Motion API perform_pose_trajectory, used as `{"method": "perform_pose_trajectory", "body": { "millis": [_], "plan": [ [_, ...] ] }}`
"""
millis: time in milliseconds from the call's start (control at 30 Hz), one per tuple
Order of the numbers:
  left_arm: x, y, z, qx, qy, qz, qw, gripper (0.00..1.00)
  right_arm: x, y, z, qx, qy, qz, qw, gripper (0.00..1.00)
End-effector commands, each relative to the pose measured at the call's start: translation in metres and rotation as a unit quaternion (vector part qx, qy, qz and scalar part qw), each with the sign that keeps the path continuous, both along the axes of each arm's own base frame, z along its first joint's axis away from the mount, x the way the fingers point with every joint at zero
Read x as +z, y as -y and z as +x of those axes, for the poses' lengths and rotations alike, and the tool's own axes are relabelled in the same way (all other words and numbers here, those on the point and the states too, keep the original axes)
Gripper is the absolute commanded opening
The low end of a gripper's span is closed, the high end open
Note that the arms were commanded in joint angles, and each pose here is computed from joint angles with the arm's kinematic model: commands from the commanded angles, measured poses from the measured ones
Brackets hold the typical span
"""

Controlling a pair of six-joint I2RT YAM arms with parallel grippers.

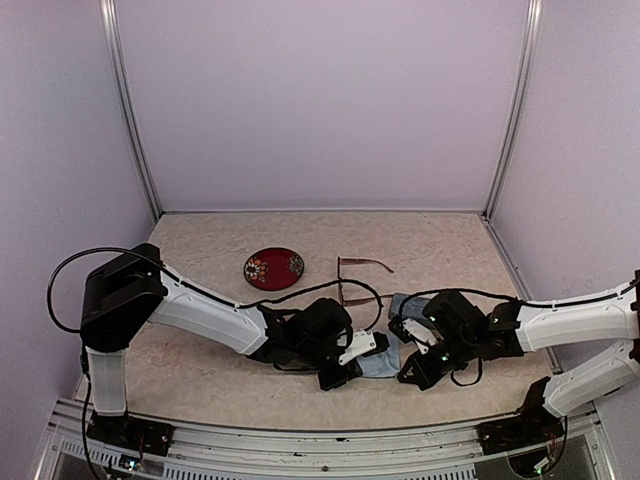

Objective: Organize the sunglasses
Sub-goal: Pick up the folded cleaning cloth from the center of the board.

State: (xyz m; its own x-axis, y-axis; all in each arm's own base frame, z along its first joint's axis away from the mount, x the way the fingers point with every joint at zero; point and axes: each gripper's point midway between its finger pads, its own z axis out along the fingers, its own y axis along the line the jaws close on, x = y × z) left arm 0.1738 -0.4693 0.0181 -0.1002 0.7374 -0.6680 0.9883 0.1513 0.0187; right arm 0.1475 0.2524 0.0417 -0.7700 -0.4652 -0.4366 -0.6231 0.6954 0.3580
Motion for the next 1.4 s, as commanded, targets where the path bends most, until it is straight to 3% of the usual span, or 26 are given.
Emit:
{"method": "perform_pose_trajectory", "body": {
  "millis": [0,200,933,1367],
  "plan": [
    [-0.007,-0.007,0.002,0.019,-0.027,-0.006,0.999,0.0,0.009,-0.002,0.006,-0.007,0.014,0.018,1.0,0.0],
    [0.019,-0.003,0.002,0.02,-0.045,-0.055,0.997,0.0,0.015,-0.005,0.008,-0.007,0.018,0.031,0.999,0.0],
    [0.098,-0.006,0.011,0.062,-0.04,-0.137,0.988,0.0,0.06,-0.023,0.02,0.039,0.07,0.058,0.995,0.0],
    [0.139,-0.021,0.01,0.101,-0.022,-0.153,0.983,0.0,0.094,-0.024,0.023,0.058,0.099,0.059,0.992,0.0]
  ]
}}
